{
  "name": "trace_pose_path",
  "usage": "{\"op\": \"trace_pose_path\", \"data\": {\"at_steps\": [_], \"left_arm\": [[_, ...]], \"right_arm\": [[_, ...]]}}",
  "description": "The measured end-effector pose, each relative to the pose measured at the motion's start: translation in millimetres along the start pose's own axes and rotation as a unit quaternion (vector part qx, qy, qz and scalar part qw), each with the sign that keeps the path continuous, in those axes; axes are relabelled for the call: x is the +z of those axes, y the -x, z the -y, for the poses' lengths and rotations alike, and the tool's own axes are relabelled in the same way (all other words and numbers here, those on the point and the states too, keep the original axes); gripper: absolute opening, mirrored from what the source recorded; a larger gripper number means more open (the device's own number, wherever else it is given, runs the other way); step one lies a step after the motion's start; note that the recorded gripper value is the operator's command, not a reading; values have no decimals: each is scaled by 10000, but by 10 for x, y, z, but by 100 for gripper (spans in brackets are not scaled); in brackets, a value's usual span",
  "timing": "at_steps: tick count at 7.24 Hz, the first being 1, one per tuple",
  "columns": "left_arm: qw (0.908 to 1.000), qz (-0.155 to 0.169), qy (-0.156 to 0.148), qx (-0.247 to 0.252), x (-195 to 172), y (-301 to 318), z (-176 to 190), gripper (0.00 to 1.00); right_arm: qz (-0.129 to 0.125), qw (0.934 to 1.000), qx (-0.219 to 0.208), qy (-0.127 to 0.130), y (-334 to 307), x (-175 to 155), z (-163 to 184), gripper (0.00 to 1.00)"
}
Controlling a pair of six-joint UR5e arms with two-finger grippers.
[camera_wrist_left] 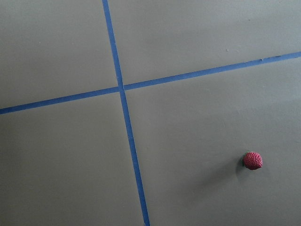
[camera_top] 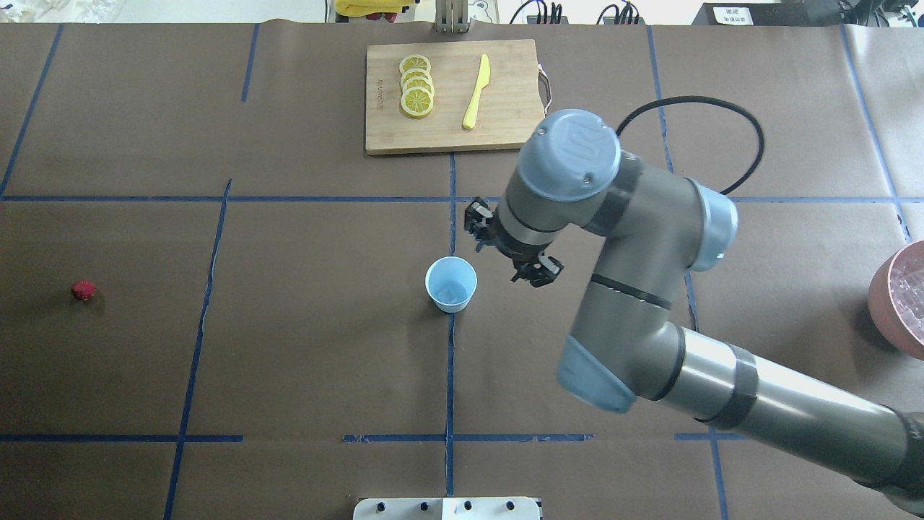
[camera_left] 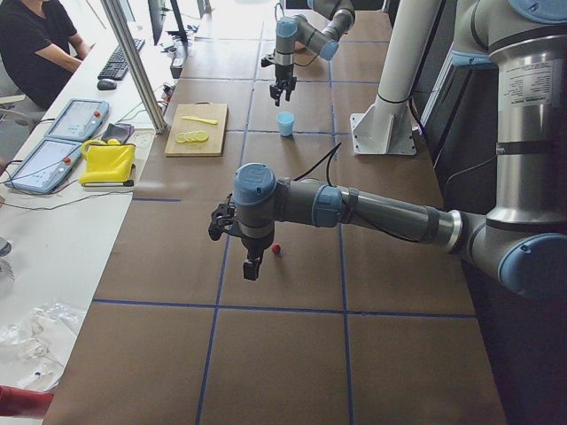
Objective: Put ice and strawberries in cup
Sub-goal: 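Move the right gripper back to the pink bowl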
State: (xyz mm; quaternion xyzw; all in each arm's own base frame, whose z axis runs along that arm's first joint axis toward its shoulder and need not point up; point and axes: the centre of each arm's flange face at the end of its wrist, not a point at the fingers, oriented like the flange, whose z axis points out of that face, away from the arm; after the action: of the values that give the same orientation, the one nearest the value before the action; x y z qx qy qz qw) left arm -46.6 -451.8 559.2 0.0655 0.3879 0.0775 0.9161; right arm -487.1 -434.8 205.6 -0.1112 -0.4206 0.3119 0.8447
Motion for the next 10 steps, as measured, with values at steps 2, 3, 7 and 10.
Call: {"op": "trace_pose_path", "data": {"at_steps": [2, 3, 7, 10], "left_arm": [[10000, -1, 4, -4, 3, 3, -3, 100], [10000, -1, 10, -10, 8, 7, -11, 100], [10000, -4, 55, -47, 52, 43, -92, 100], [10000, -6, 68, -49, 65, 46, -93, 100]], "right_arm": [[-195, 9967, -778, -133, -807, -203, 729, 71], [-411, 9910, -1255, -225, -1267, -247, 1147, 72], [-1208, 9437, -3074, -191, -3223, -805, 2684, 87], [-1520, 9072, -3920, 157, -4328, -922, 3204, 89]]}}
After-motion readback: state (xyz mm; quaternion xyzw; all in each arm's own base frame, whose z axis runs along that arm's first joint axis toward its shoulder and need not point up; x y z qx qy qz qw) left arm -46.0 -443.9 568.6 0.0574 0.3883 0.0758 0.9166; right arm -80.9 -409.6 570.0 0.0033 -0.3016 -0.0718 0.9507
